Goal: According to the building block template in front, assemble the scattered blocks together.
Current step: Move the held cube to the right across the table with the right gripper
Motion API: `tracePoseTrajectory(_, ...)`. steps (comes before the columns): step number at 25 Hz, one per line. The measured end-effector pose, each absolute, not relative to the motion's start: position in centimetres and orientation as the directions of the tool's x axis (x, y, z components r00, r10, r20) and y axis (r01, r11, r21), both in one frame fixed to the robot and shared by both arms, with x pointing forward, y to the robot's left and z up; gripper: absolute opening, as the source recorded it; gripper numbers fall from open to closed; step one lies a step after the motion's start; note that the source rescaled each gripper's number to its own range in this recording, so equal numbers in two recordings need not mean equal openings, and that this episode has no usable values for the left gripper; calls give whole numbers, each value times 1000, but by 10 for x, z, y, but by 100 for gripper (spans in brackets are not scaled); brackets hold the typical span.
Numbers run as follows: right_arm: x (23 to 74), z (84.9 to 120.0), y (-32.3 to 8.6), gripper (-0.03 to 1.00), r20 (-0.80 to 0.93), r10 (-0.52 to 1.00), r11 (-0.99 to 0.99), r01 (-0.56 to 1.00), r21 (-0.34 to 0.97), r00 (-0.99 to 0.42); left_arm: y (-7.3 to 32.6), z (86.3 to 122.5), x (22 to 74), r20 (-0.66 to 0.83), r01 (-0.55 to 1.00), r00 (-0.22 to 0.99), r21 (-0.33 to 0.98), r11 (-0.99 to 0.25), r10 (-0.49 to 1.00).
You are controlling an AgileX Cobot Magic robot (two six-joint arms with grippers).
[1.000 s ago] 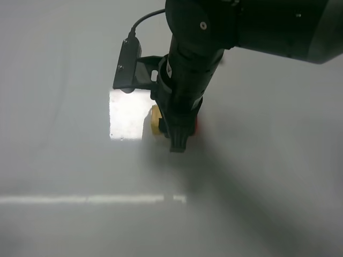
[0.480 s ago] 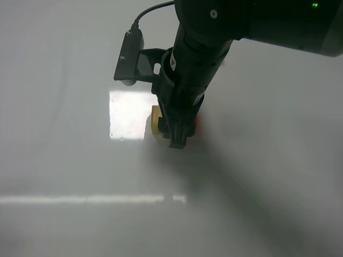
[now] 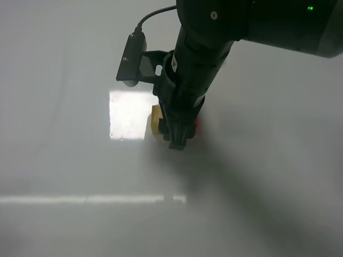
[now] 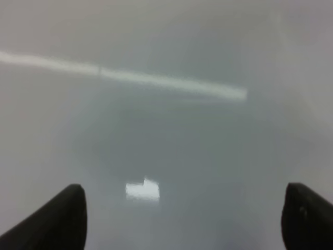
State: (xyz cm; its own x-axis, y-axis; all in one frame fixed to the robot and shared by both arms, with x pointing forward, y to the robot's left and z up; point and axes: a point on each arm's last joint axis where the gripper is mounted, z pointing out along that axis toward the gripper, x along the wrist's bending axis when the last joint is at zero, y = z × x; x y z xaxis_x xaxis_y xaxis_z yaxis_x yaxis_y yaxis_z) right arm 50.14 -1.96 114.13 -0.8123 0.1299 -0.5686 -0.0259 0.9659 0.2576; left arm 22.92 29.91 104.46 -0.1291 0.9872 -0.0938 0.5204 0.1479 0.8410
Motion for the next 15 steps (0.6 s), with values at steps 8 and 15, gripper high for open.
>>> tracePoseTrajectory(8,505,1134,-16,33,-562,129,969,-17,247,-817,299,1045,229,-94,520,-129,841,148,987)
tracePoseTrajectory(15,506,1134,-18,0,-575,122,974,-15,228,-809,299,1045,229,-94,520,-129,841,148,987)
